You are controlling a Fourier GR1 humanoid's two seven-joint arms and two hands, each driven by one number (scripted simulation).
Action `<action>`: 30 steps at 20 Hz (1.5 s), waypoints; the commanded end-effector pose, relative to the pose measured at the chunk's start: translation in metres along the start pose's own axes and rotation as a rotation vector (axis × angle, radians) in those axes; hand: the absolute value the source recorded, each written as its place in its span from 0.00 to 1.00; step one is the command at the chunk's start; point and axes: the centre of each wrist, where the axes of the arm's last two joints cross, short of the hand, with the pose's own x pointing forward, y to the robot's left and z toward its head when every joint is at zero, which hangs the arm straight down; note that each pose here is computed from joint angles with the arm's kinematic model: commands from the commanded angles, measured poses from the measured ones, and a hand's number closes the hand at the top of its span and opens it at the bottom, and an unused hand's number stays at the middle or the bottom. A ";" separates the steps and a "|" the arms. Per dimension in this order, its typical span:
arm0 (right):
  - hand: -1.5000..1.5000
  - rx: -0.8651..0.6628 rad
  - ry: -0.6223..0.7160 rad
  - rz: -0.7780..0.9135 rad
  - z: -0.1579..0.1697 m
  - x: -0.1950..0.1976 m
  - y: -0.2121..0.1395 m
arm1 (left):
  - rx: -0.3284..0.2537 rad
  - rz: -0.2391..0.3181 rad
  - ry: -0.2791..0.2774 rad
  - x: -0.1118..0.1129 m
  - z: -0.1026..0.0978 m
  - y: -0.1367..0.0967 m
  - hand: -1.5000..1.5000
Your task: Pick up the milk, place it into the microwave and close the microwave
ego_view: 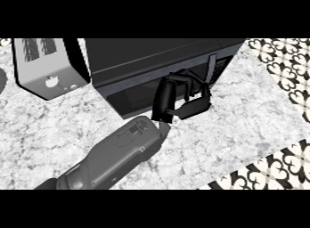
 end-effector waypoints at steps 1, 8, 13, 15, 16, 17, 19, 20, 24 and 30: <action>0.00 0.008 -0.001 -0.001 -0.002 0.006 -0.002 | 0.034 0.001 0.008 0.002 -0.019 0.007 1.00; 0.00 -0.002 -0.010 -0.008 -0.004 0.012 -0.006 | 0.050 0.010 -0.017 0.000 -0.021 0.010 1.00; 0.00 0.005 0.001 0.005 -0.007 0.019 -0.013 | 0.045 0.020 -0.038 0.000 -0.020 0.008 1.00; 0.00 -0.004 -0.005 0.001 -0.006 0.021 -0.014 | 0.058 0.012 -0.032 -0.005 -0.019 0.011 1.00; 0.00 -0.001 -0.006 -0.005 -0.007 0.021 -0.014 | 0.056 0.023 -0.028 -0.004 -0.019 0.010 1.00; 0.00 -0.003 -0.003 -0.003 -0.010 0.022 -0.014 | 0.050 0.020 -0.041 -0.003 -0.020 0.010 1.00; 0.00 0.002 0.005 0.000 -0.010 0.024 -0.015 | 0.041 0.028 -0.044 -0.003 -0.020 0.008 1.00; 0.00 0.007 -0.010 0.002 -0.012 0.026 -0.015 | 0.058 0.025 -0.038 -0.005 -0.020 0.010 1.00; 0.00 0.007 -0.009 -0.008 -0.011 0.029 -0.018 | 0.054 0.024 -0.047 -0.006 -0.020 0.010 1.00; 0.00 0.080 -0.015 -0.049 -0.020 0.031 -0.016 | 0.043 0.034 -0.062 -0.006 -0.019 0.008 1.00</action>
